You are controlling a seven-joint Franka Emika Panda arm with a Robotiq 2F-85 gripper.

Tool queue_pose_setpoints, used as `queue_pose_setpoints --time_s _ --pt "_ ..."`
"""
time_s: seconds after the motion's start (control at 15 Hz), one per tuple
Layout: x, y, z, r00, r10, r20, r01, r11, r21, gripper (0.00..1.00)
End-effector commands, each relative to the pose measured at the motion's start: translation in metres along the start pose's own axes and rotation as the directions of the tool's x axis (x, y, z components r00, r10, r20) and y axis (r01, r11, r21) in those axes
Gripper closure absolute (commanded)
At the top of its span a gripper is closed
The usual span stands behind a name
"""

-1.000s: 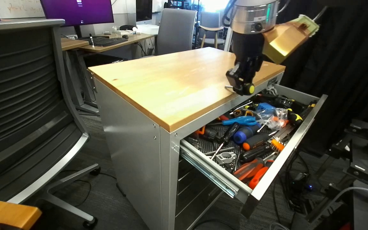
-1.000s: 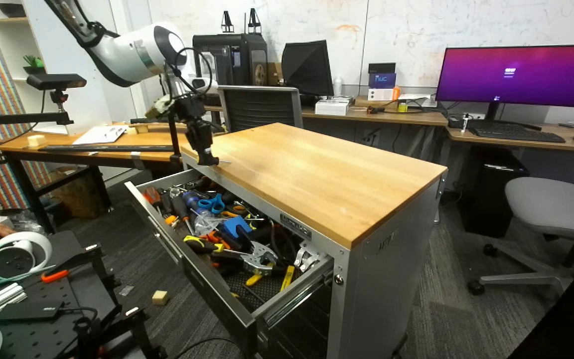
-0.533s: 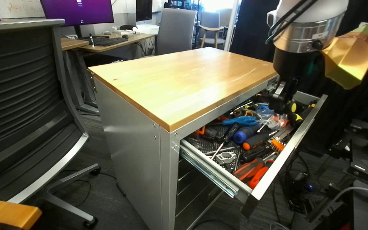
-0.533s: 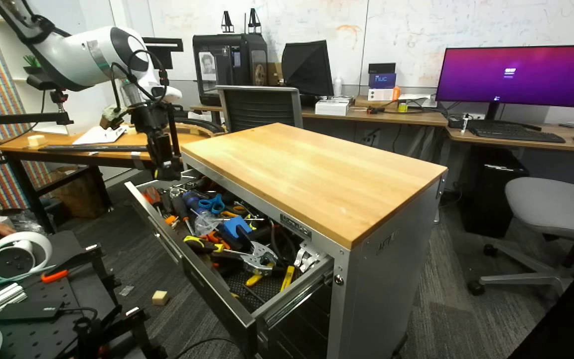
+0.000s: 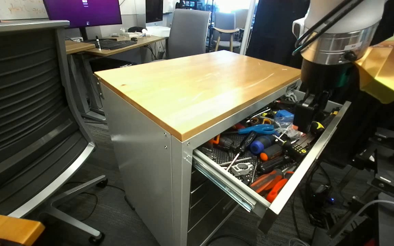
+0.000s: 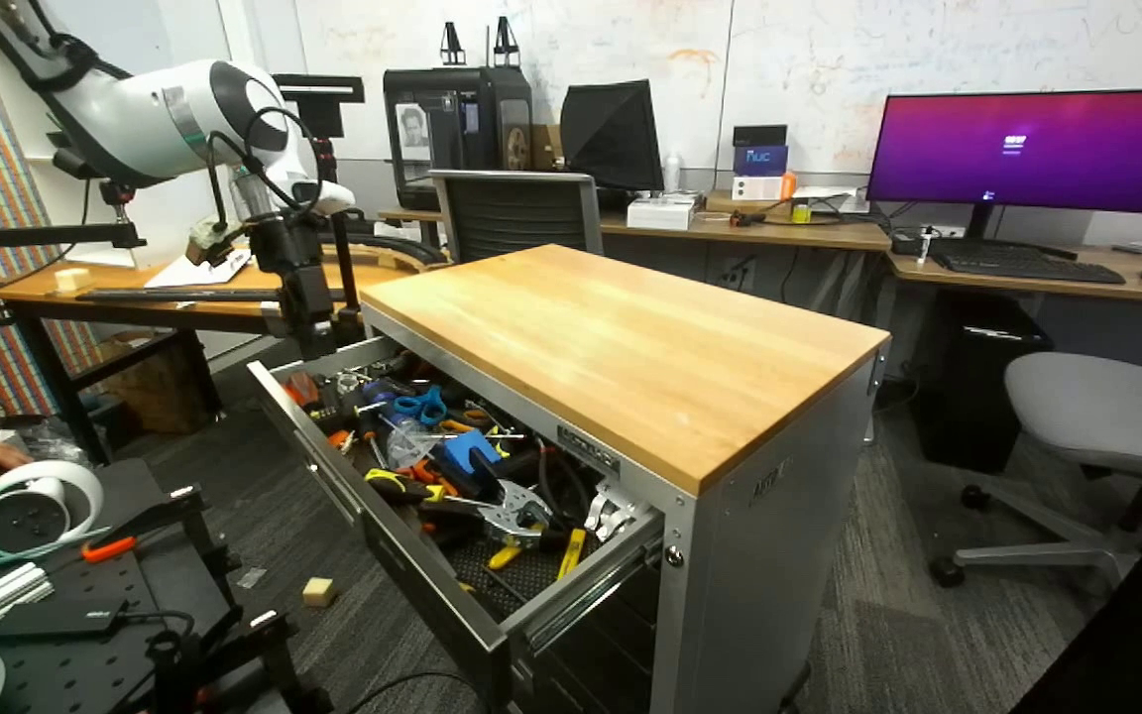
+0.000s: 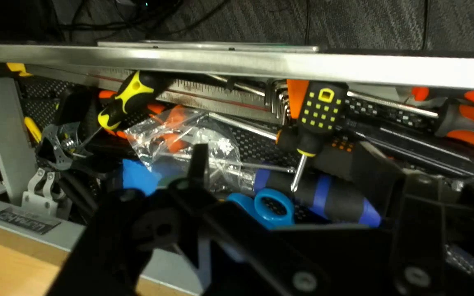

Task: Put the screwdriver inside the drawer then push the drawer closed

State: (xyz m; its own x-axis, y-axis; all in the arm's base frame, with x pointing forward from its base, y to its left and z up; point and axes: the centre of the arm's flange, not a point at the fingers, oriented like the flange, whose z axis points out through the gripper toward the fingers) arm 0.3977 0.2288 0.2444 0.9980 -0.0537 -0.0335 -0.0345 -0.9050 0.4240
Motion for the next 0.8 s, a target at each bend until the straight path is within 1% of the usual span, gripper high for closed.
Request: queue_pose_setpoints --time_s 0.0,0.13,0.27,0.33,0.4,0.53,0.6,0.73 --pt "-0.031 0.012 0.018 0.991 -0.048 0.125 0.039 0.997 0.072 0.0" --pt "-0.048 0.005 0.043 0.97 -0.113 0.217 0.083 0.987 0.14 0.0" --pt "-0.057 -0.001 0.058 0.942 -0.194 0.275 0.141 0.969 0.202 0.0" --pt "-0.06 -0.004 0.064 0.924 -0.241 0.298 0.176 0.958 0.228 0.25" --pt "-0.062 -0.006 0.07 0.905 -0.279 0.32 0.204 0.947 0.247 0.25" --pt "-0.059 -0.01 0.079 0.886 -0.317 0.338 0.232 0.935 0.268 0.42" --pt "-0.055 -0.014 0.084 0.893 -0.309 0.328 0.237 0.941 0.243 0.51" --pt "-0.047 -0.022 0.094 0.898 -0.304 0.319 0.243 0.945 0.218 0.65"
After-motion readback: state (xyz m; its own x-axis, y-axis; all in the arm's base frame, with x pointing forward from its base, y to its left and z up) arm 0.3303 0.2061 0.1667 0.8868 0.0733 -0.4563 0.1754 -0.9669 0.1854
